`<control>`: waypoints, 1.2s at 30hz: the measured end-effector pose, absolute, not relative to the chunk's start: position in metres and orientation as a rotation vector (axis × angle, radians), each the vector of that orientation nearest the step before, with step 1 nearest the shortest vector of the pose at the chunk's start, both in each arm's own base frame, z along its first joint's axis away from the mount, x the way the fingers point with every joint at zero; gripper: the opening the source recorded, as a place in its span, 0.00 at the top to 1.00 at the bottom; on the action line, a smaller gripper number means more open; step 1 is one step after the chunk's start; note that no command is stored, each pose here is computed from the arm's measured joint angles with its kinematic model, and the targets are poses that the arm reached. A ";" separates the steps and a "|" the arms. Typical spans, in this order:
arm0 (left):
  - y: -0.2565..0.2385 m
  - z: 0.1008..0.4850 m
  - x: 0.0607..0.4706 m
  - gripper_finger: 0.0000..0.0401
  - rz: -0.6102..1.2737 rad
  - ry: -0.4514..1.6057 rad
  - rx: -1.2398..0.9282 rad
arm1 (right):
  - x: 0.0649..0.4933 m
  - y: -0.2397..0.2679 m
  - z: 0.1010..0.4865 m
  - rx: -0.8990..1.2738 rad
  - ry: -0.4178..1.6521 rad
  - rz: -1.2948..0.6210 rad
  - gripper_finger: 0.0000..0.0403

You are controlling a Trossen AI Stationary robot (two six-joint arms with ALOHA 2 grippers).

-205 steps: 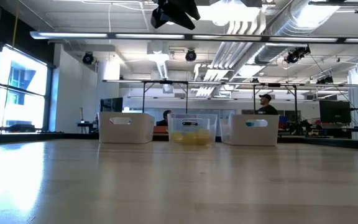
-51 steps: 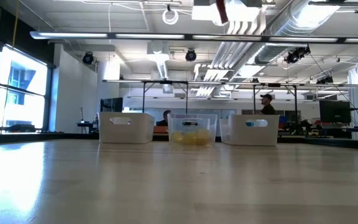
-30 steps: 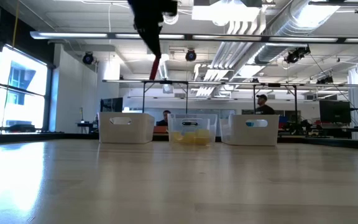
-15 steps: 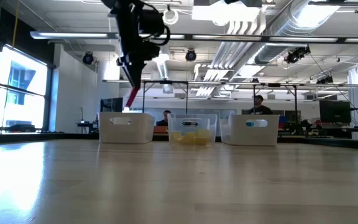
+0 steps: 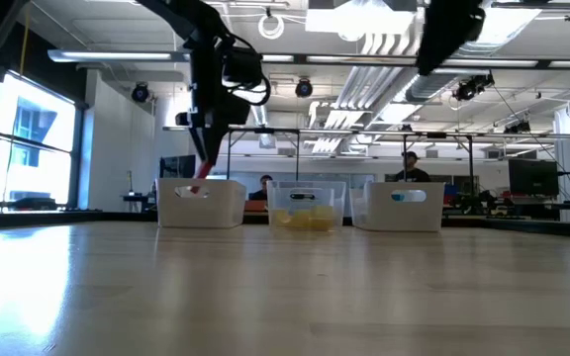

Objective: Sort & place blocks by color
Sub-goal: Put the red block into the white bin, then put the blue block into the right white bin

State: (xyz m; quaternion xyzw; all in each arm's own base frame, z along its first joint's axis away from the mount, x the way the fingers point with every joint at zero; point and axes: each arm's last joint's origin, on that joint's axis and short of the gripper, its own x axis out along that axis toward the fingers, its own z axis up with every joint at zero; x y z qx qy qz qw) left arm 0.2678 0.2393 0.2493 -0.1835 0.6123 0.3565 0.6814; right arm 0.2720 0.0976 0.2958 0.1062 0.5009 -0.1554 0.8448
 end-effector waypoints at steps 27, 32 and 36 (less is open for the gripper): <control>0.212 0.265 0.277 0.47 0.750 1.335 -0.435 | 0.228 0.185 0.254 -0.278 1.466 0.245 0.58; 0.180 0.283 0.286 0.47 0.681 1.307 -0.370 | 0.220 0.202 0.242 -0.379 1.506 0.320 0.58; 0.153 0.291 0.295 0.47 0.615 1.292 -0.314 | 0.215 0.219 0.227 -0.504 1.538 0.405 0.58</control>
